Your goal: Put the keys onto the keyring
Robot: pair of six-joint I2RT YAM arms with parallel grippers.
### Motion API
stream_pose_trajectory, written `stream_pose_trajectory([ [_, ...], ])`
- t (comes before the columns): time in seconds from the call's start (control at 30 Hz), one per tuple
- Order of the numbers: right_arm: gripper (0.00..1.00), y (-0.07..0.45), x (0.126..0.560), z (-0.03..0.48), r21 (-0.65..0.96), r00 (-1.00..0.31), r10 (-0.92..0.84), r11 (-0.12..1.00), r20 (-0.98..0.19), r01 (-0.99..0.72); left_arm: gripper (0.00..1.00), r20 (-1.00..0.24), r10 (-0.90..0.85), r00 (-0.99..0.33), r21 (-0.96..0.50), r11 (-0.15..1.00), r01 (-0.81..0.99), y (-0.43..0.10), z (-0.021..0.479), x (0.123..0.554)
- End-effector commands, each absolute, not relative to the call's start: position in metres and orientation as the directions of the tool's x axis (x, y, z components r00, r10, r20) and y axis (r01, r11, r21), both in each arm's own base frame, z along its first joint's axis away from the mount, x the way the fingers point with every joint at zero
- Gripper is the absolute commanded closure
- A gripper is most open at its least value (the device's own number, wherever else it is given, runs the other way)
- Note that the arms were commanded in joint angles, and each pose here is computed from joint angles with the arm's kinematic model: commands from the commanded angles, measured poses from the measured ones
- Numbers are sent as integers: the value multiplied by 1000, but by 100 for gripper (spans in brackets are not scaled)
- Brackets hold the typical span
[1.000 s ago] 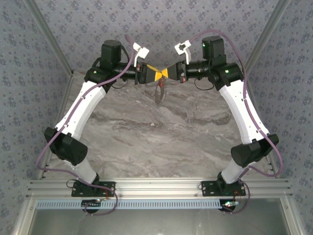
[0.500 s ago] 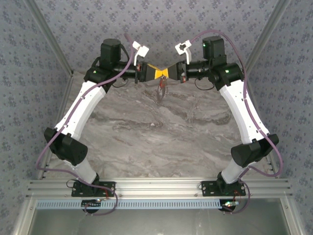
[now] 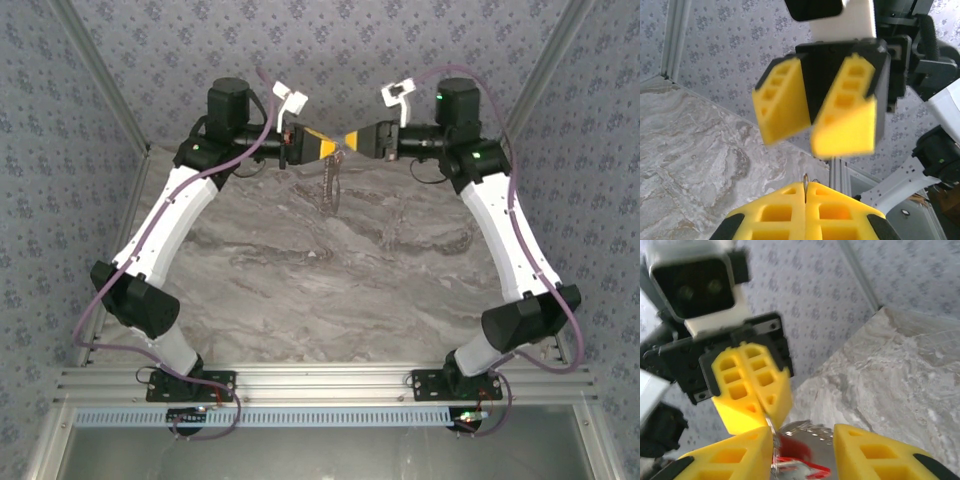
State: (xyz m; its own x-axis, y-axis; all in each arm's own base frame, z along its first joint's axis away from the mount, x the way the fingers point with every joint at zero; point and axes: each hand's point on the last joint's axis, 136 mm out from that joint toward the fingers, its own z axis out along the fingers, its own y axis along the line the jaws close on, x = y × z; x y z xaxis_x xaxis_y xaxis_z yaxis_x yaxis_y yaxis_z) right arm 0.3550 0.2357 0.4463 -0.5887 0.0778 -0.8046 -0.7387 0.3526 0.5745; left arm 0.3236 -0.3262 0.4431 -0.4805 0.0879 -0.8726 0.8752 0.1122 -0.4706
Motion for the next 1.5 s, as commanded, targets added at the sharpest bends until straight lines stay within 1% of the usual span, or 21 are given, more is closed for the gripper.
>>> stream_pose_trajectory([
  [0.0,58,209,355,494,595,-542,253,258,-802,-761,100,-925,5,-380,-376,130,917,-318,481,319],
  [0.13,57,201,357,492,618,-549,298,242,-781,-748,100,-929,-29,-368,-368,151,918,-316,489,323],
  [0.43,53,222,347,480,634,-576,278,213,-769,-743,100,-936,-100,-337,-350,209,913,-310,500,330],
  [0.73,50,248,341,474,641,-602,235,166,-763,-749,100,-937,-110,-332,-349,215,912,-308,503,330],
  [1.1,51,265,342,471,647,-615,211,140,-759,-750,100,-937,-114,-329,-347,216,913,-308,503,330],
  [1.27,53,266,344,473,645,-615,210,137,-760,-751,100,-937,-111,-332,-349,214,912,-308,502,330],
  [1.47,72,268,343,478,638,-610,202,125,-766,-760,100,-936,-115,-332,-350,221,911,-306,501,331],
])
